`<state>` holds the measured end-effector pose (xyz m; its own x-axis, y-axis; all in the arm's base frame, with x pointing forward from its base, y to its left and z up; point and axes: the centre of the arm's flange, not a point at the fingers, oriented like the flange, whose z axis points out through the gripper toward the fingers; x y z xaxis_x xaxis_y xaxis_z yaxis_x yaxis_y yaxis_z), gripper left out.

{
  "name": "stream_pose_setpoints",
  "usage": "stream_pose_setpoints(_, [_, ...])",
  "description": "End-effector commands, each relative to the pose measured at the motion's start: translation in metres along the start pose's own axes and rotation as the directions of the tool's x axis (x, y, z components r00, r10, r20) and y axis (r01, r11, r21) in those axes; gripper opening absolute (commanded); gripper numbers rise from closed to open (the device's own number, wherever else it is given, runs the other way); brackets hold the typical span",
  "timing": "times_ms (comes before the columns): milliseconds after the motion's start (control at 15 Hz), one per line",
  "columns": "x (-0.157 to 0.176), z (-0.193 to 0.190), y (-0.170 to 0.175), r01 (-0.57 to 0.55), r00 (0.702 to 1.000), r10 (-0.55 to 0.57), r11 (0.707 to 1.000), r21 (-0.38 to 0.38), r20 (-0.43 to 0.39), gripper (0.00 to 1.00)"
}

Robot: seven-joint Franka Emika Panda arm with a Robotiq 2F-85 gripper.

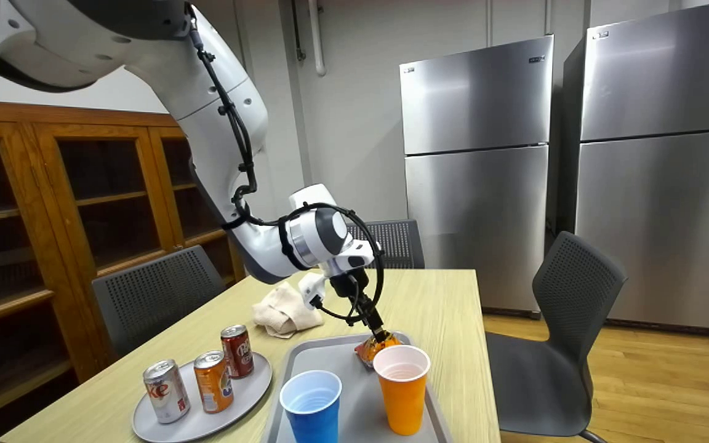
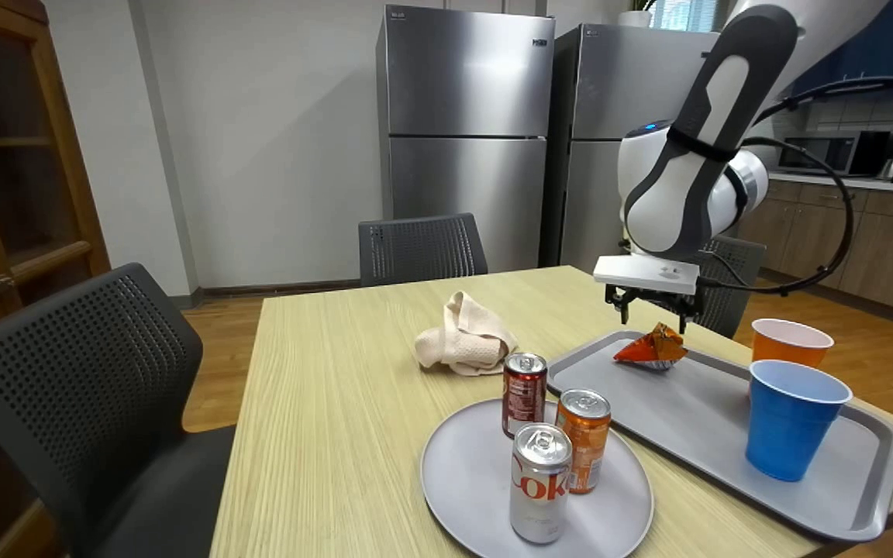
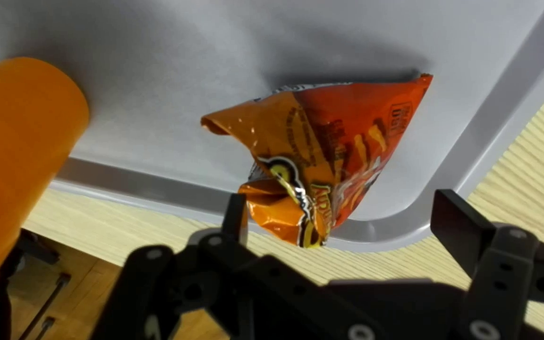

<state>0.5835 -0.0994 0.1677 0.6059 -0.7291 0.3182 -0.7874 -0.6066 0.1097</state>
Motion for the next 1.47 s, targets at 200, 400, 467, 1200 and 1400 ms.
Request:
stream_pose_setpoints(200, [0.004, 0.005, -0.007, -0.016, 1.0, 0.016, 1.0, 0.004, -0.01, 0.72])
stream_pose_setpoints(400, [0.002, 0.004, -0.007, -0.017, 1.0, 0.017, 1.0, 0.003, -0.009, 0.49])
stream_pose_setpoints(467, [0.001, 0.004, -0.007, -0.015, 1.0, 0.015, 1.0, 0.003, -0.01, 0.42])
stream_pose_setpoints(1200, [0.002, -0.001, -0.005, -0.015, 1.0, 0.015, 1.0, 0.007, -0.022, 0.0])
stream_pose_setpoints(1400, [0.003, -0.008, -0.008, -0.009, 0.999, 0.009, 1.0, 0.024, -0.038, 0.0])
